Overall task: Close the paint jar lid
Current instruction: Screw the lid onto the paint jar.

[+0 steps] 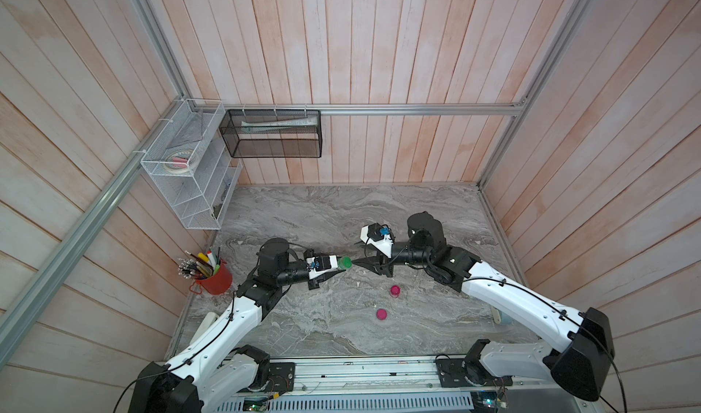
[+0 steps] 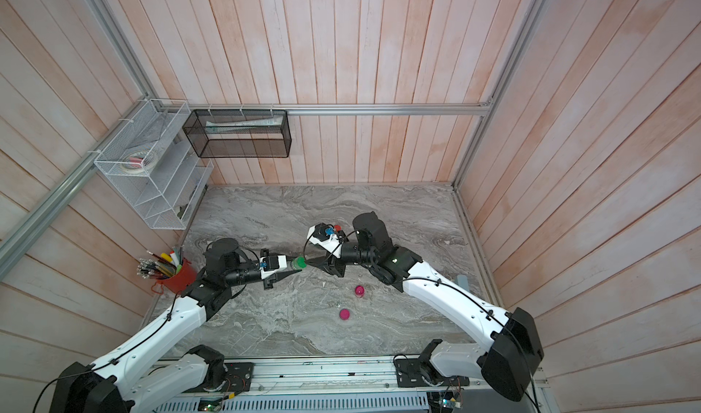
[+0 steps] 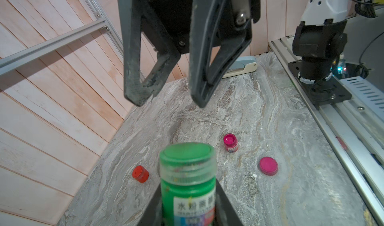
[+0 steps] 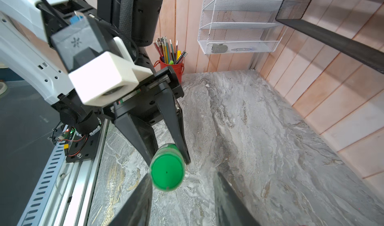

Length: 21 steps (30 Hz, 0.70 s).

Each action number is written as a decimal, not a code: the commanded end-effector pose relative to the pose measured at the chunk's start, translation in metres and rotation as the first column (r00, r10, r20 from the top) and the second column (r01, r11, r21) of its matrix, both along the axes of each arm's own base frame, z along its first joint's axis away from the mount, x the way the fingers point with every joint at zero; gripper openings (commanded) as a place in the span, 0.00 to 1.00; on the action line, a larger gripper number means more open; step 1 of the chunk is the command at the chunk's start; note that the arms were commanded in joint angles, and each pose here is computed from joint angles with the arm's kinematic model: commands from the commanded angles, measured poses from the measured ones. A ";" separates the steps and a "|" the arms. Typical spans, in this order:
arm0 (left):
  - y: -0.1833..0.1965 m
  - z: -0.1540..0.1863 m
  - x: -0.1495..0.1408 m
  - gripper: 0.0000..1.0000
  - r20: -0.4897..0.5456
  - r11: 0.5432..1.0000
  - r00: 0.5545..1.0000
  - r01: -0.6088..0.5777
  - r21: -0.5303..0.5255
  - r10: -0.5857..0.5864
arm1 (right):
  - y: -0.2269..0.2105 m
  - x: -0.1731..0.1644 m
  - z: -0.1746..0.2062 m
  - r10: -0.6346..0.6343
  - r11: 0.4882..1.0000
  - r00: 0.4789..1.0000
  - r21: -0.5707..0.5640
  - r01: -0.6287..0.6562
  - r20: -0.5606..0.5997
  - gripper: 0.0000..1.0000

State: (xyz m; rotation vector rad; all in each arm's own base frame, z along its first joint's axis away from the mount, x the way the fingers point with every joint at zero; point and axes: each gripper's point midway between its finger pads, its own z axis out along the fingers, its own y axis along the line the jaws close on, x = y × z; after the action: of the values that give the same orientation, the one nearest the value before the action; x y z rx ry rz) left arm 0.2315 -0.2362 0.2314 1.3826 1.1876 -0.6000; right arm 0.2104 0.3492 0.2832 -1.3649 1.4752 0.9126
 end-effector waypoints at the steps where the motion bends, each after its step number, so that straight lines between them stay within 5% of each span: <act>1: -0.001 0.011 -0.003 0.29 0.014 1.000 1.000 0.027 -0.014 -0.027 | 0.009 -0.012 0.002 0.084 0.996 0.996 -0.021 -0.084 0.006 0.48; 21: 0.001 0.012 -0.001 0.29 0.034 1.000 0.999 0.006 -0.017 -0.006 | 0.022 -0.013 -0.018 0.098 0.992 0.994 -0.073 -0.101 -0.046 0.42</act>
State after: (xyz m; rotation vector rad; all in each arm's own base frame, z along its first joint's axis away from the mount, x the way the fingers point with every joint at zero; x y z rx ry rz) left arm 0.2309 -0.2358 0.2318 1.3830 1.1858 -0.6039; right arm 0.2006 0.3683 0.2609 -1.4782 1.5035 0.9557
